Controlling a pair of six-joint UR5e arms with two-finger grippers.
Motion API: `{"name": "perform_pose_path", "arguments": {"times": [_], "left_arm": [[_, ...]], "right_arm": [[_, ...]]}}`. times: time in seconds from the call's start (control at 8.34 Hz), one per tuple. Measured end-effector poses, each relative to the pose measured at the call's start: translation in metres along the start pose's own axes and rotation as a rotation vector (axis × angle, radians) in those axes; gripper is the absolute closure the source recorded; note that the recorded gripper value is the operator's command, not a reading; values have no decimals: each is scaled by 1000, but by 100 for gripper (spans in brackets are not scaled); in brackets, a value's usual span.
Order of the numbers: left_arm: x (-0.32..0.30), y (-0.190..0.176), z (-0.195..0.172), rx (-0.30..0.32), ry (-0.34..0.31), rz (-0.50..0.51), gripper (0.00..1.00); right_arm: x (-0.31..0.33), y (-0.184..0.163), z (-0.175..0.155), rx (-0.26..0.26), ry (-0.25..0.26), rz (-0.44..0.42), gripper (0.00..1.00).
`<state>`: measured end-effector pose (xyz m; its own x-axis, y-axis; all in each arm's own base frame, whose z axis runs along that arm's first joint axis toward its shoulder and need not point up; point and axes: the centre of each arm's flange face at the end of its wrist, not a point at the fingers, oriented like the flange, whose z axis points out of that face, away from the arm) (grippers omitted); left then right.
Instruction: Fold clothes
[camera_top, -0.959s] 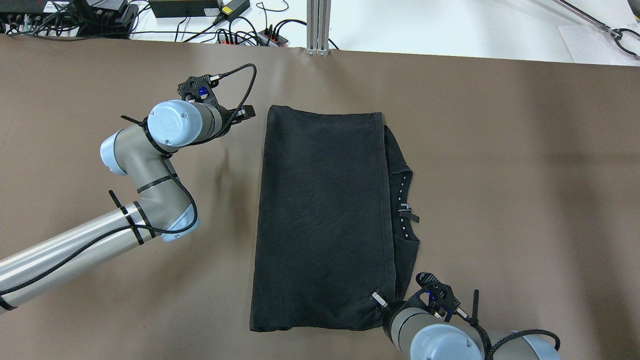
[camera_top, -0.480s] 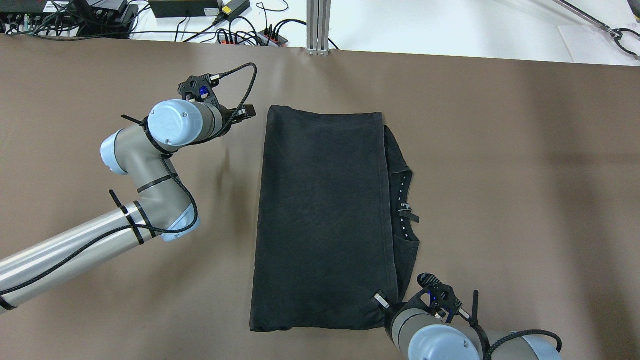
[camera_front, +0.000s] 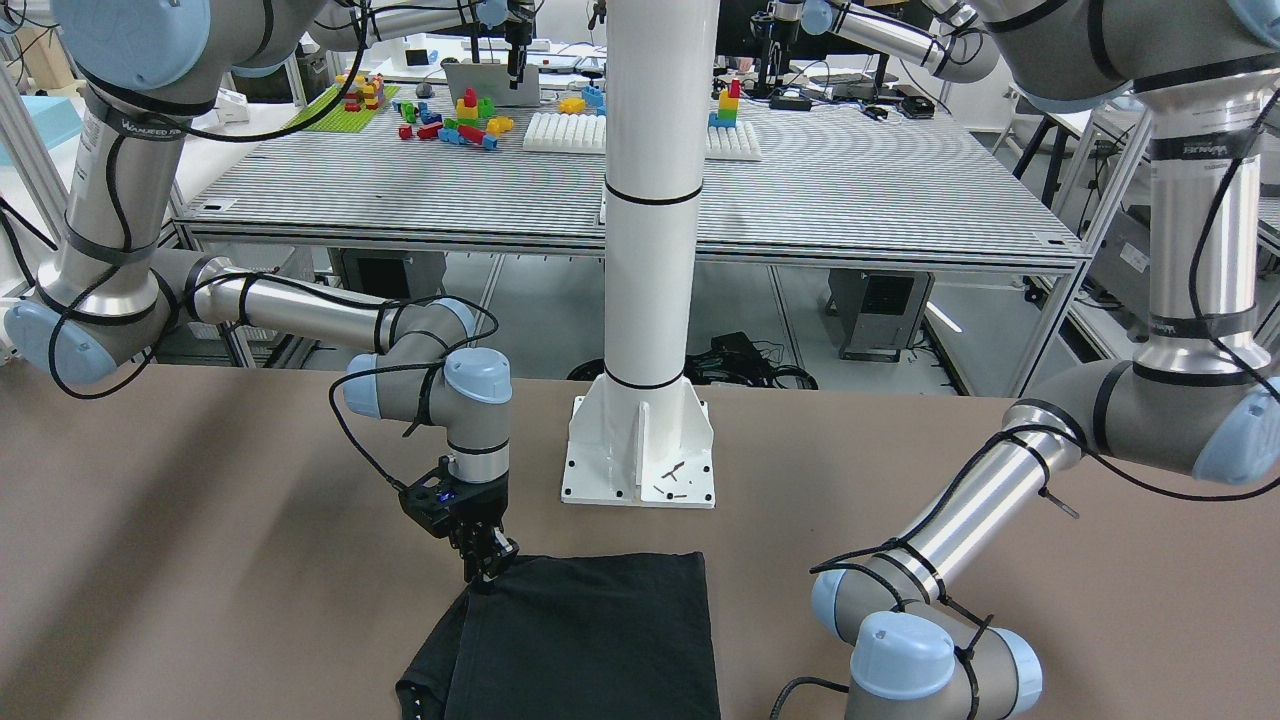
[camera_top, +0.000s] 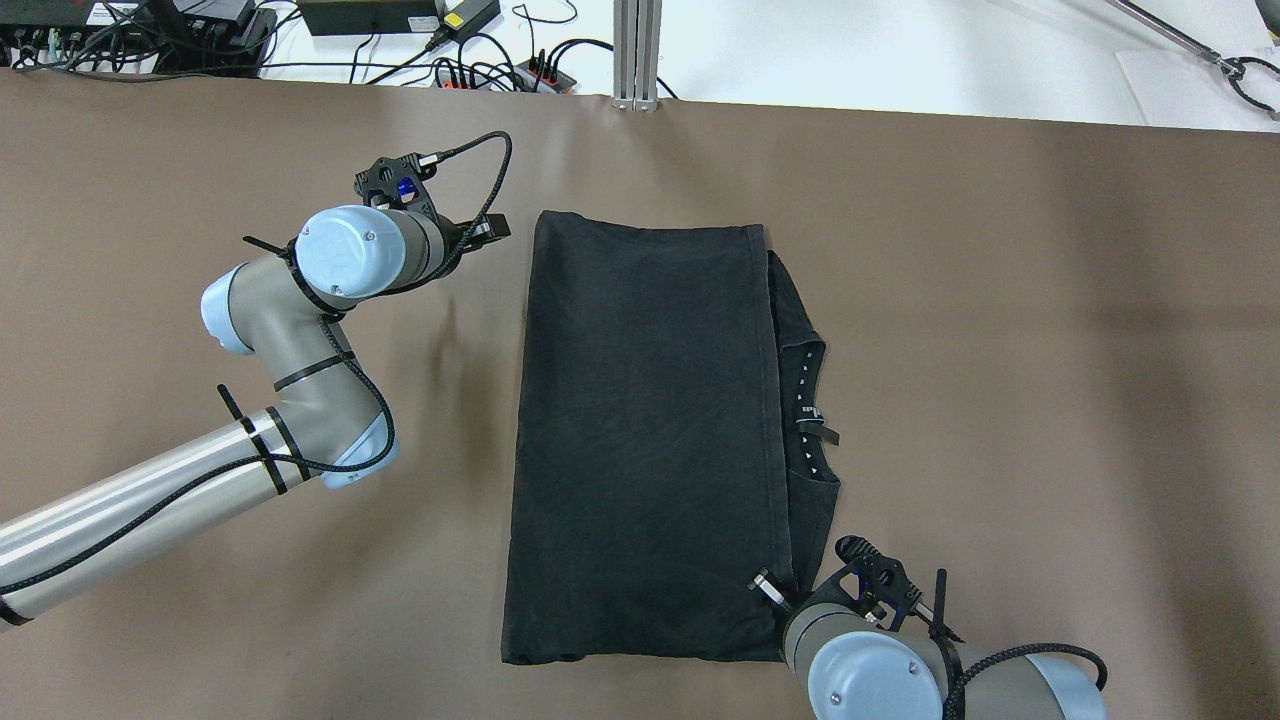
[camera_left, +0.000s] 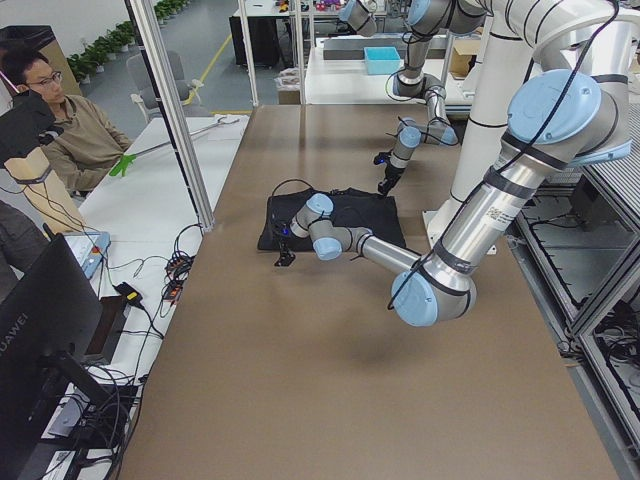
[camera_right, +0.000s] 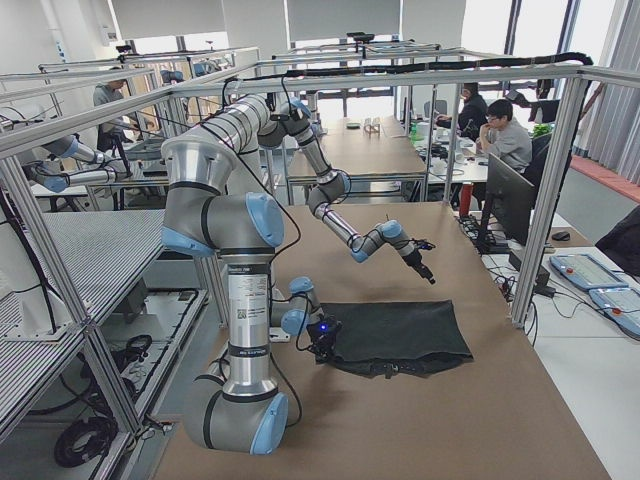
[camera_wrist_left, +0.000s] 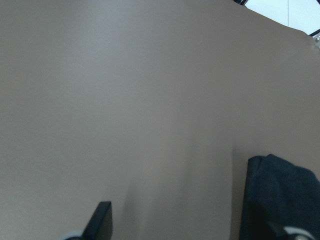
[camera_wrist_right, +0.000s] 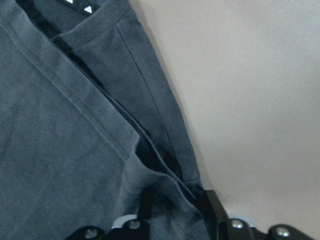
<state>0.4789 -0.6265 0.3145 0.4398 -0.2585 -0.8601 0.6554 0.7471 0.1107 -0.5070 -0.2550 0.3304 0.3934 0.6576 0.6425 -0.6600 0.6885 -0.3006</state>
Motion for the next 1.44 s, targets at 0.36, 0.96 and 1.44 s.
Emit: {"name": "perform_pose_path", "arguments": {"times": [0.36,0.96,1.44], "left_arm": [[3,10,1,11,0,0,6],[1,12,2,12,-3,-13,6],[-2,18,4,18,-7,-12,6]], "right_arm": [[1,0,2,1,5,-5,68],[3,0,9,12,12,-7,60],[3,0,11,10,15,-9,79]]}}
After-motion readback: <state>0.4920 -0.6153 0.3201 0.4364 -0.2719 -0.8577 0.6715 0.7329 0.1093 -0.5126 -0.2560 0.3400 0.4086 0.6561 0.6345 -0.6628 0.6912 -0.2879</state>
